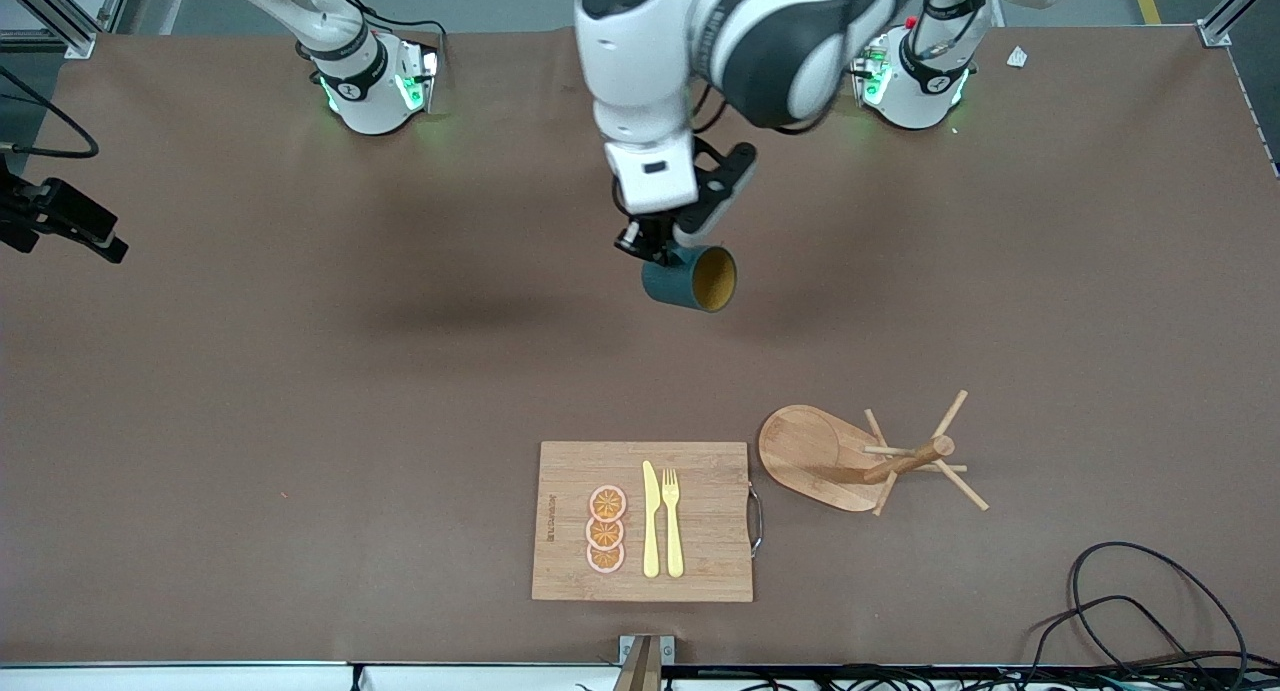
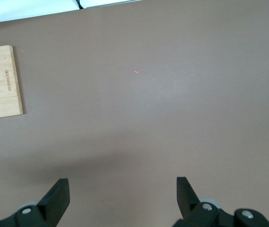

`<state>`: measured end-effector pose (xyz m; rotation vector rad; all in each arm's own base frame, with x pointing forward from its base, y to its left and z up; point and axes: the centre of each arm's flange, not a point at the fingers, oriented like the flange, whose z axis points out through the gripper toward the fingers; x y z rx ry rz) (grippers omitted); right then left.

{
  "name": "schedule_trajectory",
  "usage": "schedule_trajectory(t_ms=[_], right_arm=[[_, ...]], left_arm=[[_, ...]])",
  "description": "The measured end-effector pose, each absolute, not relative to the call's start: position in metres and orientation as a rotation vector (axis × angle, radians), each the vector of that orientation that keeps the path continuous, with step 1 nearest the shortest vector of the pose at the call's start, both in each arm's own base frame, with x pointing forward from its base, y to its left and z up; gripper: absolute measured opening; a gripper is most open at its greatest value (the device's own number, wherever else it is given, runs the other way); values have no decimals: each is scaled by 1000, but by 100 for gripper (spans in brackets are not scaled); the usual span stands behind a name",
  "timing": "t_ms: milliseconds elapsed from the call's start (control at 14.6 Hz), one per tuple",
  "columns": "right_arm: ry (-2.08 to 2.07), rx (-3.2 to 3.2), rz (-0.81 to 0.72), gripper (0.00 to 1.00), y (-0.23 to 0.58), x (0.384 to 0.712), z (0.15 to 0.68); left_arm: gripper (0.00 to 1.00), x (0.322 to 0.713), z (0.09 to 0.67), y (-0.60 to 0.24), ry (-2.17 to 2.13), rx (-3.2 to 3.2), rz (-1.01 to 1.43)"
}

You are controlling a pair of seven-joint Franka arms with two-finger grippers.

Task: Pass cup and hang on rack
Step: 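Grasp the mug handle with the left gripper and lift, then carry the mug to the wooden rack and hook the handle on a peg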

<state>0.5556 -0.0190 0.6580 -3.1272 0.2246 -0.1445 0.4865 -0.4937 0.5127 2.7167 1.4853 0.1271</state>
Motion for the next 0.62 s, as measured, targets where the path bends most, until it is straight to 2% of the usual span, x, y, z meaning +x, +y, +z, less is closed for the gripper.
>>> schedule_trajectory(t_ms=[411, 617], right_arm=[[207, -3128, -132, 100, -11, 555, 657], [206, -3129, -123, 100, -8, 555, 657]], left_arm=[[21, 583, 538, -379, 1549, 2366, -386], [21, 625, 545, -309, 1550, 2158, -558]])
